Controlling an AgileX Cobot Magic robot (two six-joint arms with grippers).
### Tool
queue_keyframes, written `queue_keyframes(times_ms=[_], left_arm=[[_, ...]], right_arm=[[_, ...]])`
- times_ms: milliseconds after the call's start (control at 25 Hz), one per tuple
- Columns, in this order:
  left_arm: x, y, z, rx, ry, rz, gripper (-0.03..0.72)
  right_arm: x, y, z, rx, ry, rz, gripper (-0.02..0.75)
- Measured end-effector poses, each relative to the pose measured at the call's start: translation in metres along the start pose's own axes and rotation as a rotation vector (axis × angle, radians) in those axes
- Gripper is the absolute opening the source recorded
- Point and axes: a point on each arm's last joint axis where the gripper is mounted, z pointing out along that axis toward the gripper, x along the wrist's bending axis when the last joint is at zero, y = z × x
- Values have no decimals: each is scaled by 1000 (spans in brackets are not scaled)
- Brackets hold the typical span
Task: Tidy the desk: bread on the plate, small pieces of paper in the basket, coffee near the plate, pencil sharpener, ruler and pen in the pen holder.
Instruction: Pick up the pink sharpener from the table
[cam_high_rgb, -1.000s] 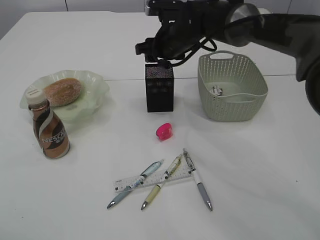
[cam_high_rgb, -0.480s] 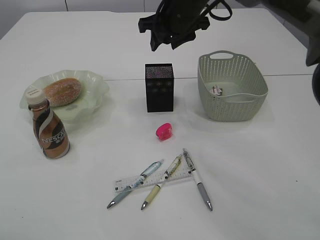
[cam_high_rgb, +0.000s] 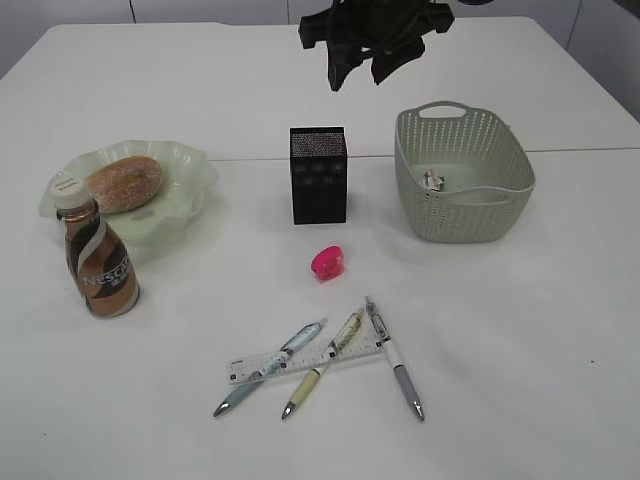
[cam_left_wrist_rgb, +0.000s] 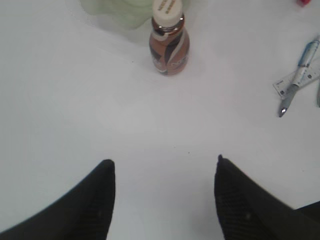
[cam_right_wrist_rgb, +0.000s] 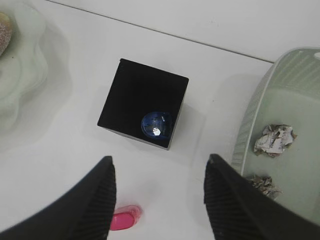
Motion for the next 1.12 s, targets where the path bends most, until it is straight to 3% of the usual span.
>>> queue_keyframes(times_ms=[200, 440, 840, 1120], left_arm=[[-20, 27, 20, 39, -60, 122, 459], [-56, 73, 54, 52, -117, 263, 459], [-88, 132, 149, 112, -137, 404, 459], [-110, 150, 214, 171, -210, 448, 459]], right_arm=[[-2, 2, -24, -31, -14, -4, 416], [-7, -18, -49, 30, -35, -10, 416], [-12, -76, -109, 113, -28, 13, 416], [-50, -106, -157, 71, -115, 106, 416]])
